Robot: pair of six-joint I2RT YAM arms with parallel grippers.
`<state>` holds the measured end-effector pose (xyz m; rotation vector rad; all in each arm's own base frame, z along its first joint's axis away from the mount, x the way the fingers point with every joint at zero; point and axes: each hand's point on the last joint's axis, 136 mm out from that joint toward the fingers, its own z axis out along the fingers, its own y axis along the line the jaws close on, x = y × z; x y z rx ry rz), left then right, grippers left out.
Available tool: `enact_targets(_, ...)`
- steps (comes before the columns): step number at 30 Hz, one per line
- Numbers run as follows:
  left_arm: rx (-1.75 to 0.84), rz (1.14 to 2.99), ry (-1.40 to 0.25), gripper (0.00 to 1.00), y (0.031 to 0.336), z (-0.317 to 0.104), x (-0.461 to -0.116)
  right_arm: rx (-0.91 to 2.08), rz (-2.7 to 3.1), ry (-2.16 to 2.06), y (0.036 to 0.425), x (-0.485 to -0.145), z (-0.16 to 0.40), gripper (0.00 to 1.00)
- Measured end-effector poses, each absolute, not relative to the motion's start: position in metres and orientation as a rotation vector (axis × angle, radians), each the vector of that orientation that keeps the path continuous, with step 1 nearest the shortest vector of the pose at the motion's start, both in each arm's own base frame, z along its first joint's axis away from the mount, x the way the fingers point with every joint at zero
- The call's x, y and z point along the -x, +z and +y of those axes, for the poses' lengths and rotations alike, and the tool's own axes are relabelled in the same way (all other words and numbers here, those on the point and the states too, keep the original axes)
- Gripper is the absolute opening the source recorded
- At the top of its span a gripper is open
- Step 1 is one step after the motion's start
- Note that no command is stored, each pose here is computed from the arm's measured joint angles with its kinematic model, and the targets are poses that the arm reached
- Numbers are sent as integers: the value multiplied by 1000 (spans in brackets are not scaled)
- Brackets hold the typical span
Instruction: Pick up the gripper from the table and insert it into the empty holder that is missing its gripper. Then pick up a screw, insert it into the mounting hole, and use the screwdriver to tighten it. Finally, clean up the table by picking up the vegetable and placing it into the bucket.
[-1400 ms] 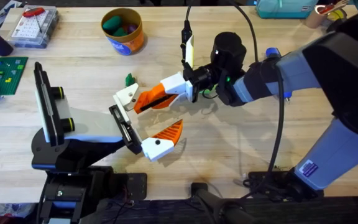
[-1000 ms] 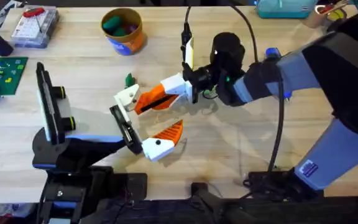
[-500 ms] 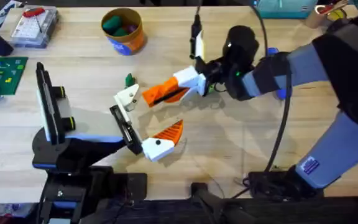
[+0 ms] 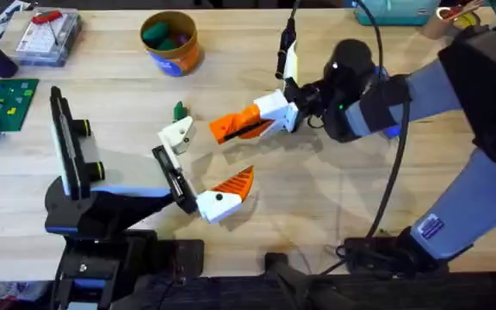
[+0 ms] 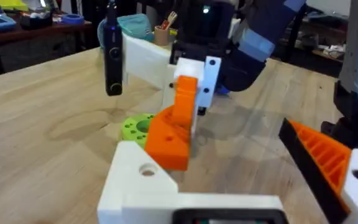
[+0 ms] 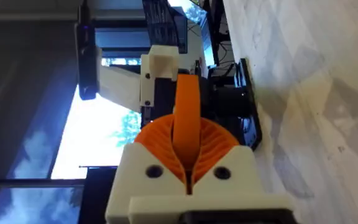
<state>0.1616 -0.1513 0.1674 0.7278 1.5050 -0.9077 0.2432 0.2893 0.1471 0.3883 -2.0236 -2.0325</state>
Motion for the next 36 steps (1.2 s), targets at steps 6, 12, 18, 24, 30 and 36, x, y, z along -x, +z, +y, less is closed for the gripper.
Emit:
enact_targets(6,-728,1505,-908,986,167,-151,-162,-428,-2021,-2049,161,-235,286,11)
enact_targets(12,-728,1505,-908,986,167,-151,-162,-357,-1992,-1990,166,-229,290,11)
enact_targets(18,-728,1505,-908,986,167,-151,-162,-388,-1962,-1951,172,-214,300,11)
enact_targets(24,-727,1505,-908,987,167,-151,-162,-398,-1953,-1940,175,-211,304,11)
enact_targets(30,-727,1505,-908,986,167,-151,-162,-383,-1941,-1915,181,-216,311,11)
enact_targets(36,-727,1505,-907,986,167,-151,-162,-378,-1940,-1912,181,-216,312,11)
